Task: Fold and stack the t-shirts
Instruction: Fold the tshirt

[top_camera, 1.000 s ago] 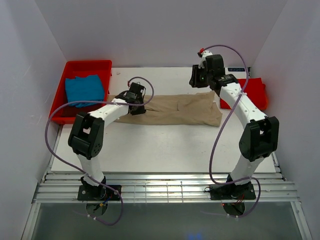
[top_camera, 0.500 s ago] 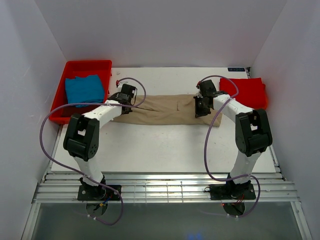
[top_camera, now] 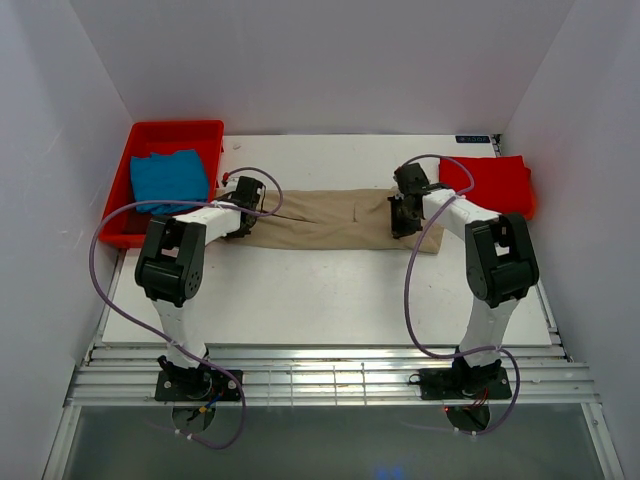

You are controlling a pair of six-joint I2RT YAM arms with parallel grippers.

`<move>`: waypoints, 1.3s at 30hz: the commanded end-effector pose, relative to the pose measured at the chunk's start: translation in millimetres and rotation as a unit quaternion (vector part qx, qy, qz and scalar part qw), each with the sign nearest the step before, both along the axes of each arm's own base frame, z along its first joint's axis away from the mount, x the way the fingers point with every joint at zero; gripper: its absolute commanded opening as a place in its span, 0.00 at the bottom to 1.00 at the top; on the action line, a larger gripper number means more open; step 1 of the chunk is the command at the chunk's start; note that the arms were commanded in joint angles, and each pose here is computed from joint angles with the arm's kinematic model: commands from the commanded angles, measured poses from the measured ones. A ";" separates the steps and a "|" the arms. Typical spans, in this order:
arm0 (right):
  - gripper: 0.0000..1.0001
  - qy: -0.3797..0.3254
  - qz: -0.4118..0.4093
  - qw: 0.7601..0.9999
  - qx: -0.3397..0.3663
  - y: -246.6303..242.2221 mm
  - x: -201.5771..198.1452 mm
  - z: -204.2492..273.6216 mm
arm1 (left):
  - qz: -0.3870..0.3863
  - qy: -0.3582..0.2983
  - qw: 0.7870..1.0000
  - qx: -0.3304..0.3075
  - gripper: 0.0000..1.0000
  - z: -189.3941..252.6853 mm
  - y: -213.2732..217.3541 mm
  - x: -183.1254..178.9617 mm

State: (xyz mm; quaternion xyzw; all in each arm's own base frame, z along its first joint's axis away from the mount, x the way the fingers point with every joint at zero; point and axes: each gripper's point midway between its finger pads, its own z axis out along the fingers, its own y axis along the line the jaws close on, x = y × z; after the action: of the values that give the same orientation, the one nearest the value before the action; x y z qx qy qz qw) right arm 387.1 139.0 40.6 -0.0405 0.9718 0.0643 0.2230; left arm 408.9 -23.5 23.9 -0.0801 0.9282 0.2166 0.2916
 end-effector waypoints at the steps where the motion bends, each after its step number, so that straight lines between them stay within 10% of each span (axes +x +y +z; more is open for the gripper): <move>1: 0.08 0.002 -0.017 1.000 -0.016 -4.4 11.2 -4.6 | 0.007 0.025 1.000 0.004 0.00 -16.5 5.5 -16.0; 32: 0.08 0.005 -0.053 0.998 -0.021 -7.4 156.7 -35.3 | -0.005 0.311 0.935 -0.172 0.00 -28.2 -121.2 -267.1; 39: 0.10 -0.026 -0.051 0.997 0.059 8.1 177.7 -26.2 | -0.076 0.342 0.913 -0.210 0.00 -23.2 -183.4 -270.1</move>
State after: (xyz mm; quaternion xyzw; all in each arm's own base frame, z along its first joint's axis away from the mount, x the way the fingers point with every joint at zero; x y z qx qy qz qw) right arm 547.6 148.7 27.8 0.0075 0.9676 0.0822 0.2387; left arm 174.5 -175.9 13.4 -0.0050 0.9979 0.0495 0.0411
